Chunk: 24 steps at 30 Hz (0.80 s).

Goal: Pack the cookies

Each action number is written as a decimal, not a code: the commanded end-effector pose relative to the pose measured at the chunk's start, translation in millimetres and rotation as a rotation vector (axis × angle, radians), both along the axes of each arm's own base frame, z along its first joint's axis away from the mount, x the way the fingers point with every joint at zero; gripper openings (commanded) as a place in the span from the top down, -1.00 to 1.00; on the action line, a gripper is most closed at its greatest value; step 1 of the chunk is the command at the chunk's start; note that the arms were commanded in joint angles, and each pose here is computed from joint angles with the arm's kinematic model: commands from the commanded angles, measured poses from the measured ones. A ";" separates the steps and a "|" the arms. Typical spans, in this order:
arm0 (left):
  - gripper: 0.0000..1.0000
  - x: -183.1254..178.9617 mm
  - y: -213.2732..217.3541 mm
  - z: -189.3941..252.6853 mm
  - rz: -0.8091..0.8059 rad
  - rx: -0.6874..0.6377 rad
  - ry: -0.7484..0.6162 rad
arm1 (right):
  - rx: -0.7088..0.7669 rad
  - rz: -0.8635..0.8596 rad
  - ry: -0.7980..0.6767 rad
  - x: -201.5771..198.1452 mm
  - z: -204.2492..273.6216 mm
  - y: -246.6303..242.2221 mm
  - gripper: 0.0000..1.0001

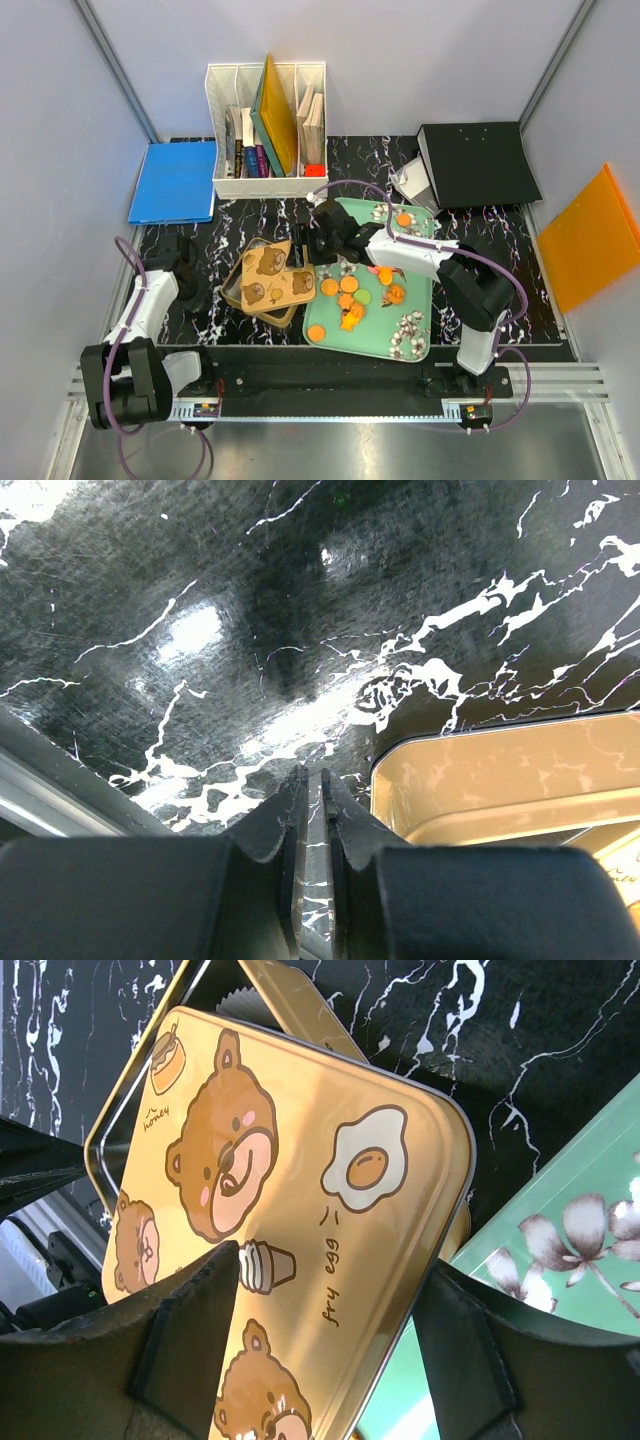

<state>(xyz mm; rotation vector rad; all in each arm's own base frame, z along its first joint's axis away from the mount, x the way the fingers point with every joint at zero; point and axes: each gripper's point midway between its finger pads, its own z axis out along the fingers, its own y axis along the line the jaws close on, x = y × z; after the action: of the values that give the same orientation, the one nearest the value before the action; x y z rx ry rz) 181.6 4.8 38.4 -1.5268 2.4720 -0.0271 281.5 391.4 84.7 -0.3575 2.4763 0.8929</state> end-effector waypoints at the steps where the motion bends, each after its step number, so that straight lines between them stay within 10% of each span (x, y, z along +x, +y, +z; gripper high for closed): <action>1: 0.74 9.5 -3.4 2.4 -0.006 -0.021 -0.036 | -0.301 -0.054 0.087 -9.9 -58.4 -63.1 -0.54; 24: 0.73 13.6 -7.5 -1.8 -0.024 -0.045 -0.037 | -0.386 -0.075 -0.050 24.2 -28.1 -77.0 -0.61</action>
<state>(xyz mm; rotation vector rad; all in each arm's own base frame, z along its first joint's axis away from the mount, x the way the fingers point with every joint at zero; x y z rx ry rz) 187.8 0.1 36.2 -1.5248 2.4804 -0.0730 294.1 365.3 81.1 -0.4150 2.5062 0.6525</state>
